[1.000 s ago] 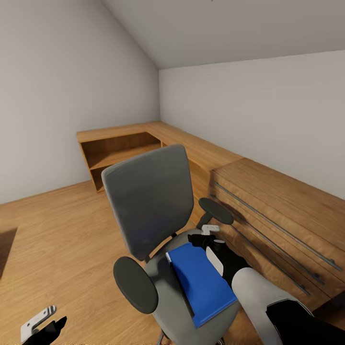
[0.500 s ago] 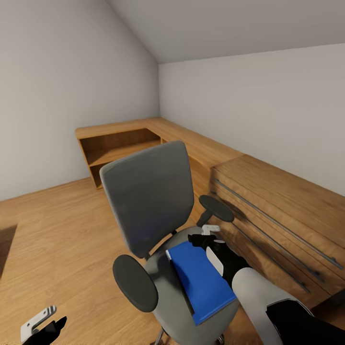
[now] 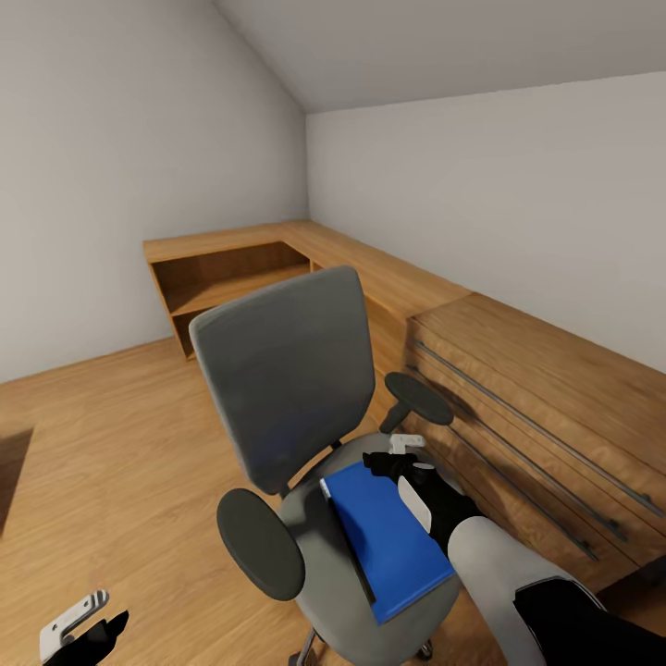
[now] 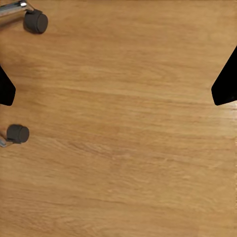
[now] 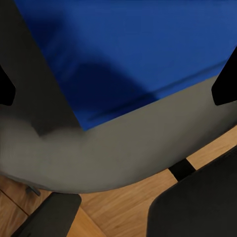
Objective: In the bedroom, organize the workspace by keeping the computer under the desk, ensuring the monitor is on the desk, placing the keyboard on the desk next to the monitor, placing the mouse on the desk next to the keyboard, moving the folder from the swivel chair onto the desk next to the mouse, stacking the notebook on top of the folder with the pen on top of the notebook, and positioning the swivel chair next to the desk.
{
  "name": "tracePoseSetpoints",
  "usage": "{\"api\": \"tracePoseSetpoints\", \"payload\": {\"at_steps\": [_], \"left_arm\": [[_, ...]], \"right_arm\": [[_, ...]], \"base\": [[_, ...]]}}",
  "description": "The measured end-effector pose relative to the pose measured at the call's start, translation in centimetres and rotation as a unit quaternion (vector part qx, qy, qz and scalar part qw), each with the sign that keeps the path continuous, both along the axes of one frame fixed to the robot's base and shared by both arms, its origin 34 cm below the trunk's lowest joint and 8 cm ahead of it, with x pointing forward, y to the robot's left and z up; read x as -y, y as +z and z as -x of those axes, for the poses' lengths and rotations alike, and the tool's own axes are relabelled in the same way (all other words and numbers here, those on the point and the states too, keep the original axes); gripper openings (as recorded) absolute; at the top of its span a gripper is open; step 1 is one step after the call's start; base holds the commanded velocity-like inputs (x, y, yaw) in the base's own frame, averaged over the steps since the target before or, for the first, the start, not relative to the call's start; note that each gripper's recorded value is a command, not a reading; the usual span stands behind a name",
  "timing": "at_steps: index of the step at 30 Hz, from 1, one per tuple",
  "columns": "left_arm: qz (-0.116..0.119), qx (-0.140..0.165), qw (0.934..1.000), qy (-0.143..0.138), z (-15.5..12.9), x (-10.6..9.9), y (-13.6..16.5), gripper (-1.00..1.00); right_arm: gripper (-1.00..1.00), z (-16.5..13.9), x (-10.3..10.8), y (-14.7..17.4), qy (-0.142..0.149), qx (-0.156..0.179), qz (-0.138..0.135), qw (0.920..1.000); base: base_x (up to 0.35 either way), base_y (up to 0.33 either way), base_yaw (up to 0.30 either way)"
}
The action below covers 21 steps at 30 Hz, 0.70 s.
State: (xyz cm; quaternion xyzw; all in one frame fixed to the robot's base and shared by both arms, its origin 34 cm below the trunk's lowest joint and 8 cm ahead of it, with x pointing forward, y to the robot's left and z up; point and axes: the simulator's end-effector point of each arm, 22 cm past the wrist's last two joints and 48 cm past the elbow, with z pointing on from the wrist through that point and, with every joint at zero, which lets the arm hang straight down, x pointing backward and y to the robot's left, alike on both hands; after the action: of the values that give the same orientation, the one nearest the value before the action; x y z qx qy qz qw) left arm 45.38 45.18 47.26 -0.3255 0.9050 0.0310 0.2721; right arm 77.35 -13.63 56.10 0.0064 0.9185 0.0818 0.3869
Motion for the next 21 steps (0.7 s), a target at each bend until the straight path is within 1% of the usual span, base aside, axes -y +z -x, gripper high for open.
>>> {"api": "tracePoseSetpoints", "payload": {"at_steps": [21], "left_arm": [[0.0,0.0,1.0,0.0,0.02,0.0,-0.03,1.0]], "right_arm": [[1.0,-0.03,-0.04,0.02,0.0,0.0,-0.001,1.0]], "base": [[0.0,0.0,0.0]]}}
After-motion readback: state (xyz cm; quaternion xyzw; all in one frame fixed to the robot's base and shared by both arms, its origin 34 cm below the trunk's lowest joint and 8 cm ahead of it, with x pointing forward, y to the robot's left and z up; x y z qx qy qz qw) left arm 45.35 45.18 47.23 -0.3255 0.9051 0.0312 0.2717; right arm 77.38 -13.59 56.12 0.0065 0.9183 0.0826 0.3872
